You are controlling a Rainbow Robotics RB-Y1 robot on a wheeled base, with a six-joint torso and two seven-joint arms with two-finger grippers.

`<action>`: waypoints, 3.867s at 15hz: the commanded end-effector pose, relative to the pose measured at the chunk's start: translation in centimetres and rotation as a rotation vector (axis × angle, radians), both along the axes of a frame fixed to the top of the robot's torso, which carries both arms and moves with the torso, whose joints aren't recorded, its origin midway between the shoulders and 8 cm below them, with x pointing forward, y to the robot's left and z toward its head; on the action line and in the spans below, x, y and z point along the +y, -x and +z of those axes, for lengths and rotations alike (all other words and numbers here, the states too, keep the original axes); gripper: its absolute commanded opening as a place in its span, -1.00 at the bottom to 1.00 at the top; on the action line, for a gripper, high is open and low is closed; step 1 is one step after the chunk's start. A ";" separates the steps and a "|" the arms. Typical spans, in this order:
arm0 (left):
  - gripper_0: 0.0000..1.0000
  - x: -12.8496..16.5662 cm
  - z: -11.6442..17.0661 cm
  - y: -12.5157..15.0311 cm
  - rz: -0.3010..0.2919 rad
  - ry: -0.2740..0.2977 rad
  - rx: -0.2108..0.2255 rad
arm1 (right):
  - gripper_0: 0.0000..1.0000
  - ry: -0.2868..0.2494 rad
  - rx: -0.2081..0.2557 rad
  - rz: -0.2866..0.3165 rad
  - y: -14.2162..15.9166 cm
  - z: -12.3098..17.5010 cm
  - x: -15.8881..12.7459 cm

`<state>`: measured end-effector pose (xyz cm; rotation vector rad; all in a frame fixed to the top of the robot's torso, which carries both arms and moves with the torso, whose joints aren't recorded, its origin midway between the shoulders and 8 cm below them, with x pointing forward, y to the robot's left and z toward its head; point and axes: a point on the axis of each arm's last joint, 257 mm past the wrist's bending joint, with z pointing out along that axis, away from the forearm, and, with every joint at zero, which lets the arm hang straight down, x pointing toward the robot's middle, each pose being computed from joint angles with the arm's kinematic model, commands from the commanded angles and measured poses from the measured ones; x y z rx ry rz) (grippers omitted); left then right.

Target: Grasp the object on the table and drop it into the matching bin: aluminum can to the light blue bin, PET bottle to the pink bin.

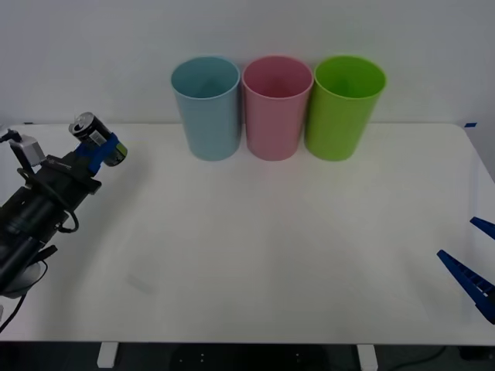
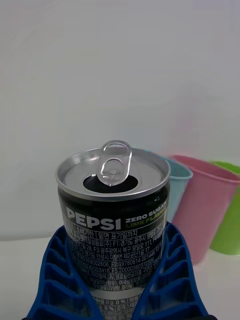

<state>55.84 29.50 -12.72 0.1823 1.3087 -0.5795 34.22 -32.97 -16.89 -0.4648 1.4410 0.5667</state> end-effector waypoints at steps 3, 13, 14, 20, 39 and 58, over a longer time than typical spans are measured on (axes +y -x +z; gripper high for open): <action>-1.00 -1.1 4.3 -0.8 -0.031 0.059 -0.015 | 1.00 0.000 0.000 0.000 0.0 0.0 0.0; -1.00 -2.8 11.6 -2.9 -0.046 0.109 -0.003 | 1.00 0.000 0.000 0.000 0.0 0.0 0.0; -1.00 -3.3 12.1 -3.5 -0.045 0.111 0.005 | 1.00 0.000 0.000 0.000 0.0 0.0 0.0; -1.00 -7.3 13.8 -8.0 -0.054 0.085 0.039 | 1.00 0.000 0.000 0.000 0.0 0.0 0.0; -1.00 -17.4 13.8 -18.4 0.036 -0.235 0.079 | 1.00 0.000 0.000 0.000 0.0 0.0 0.0; 1.00 -17.0 13.4 -18.1 0.015 -0.182 0.092 | 1.00 0.000 0.000 0.000 0.0 0.0 0.0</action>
